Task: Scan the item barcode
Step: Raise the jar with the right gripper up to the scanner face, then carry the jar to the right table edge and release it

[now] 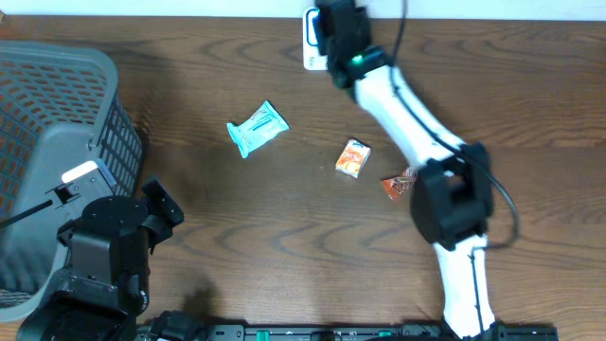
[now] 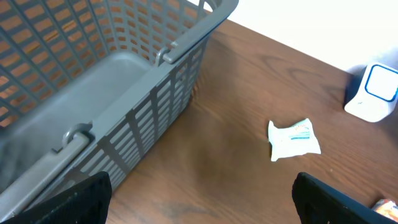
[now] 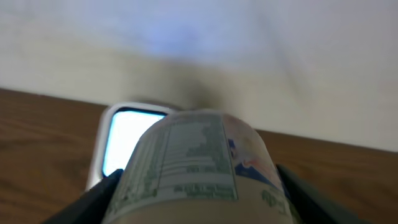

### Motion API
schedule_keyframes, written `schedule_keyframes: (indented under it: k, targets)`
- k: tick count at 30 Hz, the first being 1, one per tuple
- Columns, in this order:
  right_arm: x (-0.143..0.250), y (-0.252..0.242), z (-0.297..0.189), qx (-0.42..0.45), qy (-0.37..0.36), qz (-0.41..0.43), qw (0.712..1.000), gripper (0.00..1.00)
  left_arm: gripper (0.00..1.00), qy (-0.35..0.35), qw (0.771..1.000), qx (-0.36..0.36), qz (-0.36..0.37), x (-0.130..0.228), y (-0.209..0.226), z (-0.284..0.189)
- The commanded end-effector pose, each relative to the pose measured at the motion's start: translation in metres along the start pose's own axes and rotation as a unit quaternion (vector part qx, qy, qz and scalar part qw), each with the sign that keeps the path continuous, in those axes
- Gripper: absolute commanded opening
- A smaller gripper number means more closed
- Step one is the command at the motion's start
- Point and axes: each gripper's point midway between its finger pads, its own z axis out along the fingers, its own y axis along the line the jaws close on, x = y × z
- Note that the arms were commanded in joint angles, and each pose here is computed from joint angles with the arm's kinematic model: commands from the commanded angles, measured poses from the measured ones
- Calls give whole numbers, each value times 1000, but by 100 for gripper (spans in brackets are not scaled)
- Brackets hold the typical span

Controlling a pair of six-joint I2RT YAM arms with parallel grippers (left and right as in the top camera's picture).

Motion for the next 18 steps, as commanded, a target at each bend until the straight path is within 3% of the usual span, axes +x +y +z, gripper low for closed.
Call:
schedule_keyframes:
  k: [1,8,12,18]
  targets:
    - [-31,-86,-33,85,-4,20,996,54,93,-2,1000,-8,-1,0,3,1]
    - [60,-228,-43,186,176,77,964,56,93,-2,1000,-8,-1,0,3,1]
    - [123,-279,-51,165,277,168,932,57,93,-2,1000,-8,-1,0,3,1]
    - [189,-360,-89,197,356,300,863,58,93,-2,1000,-8,-1,0,3,1]
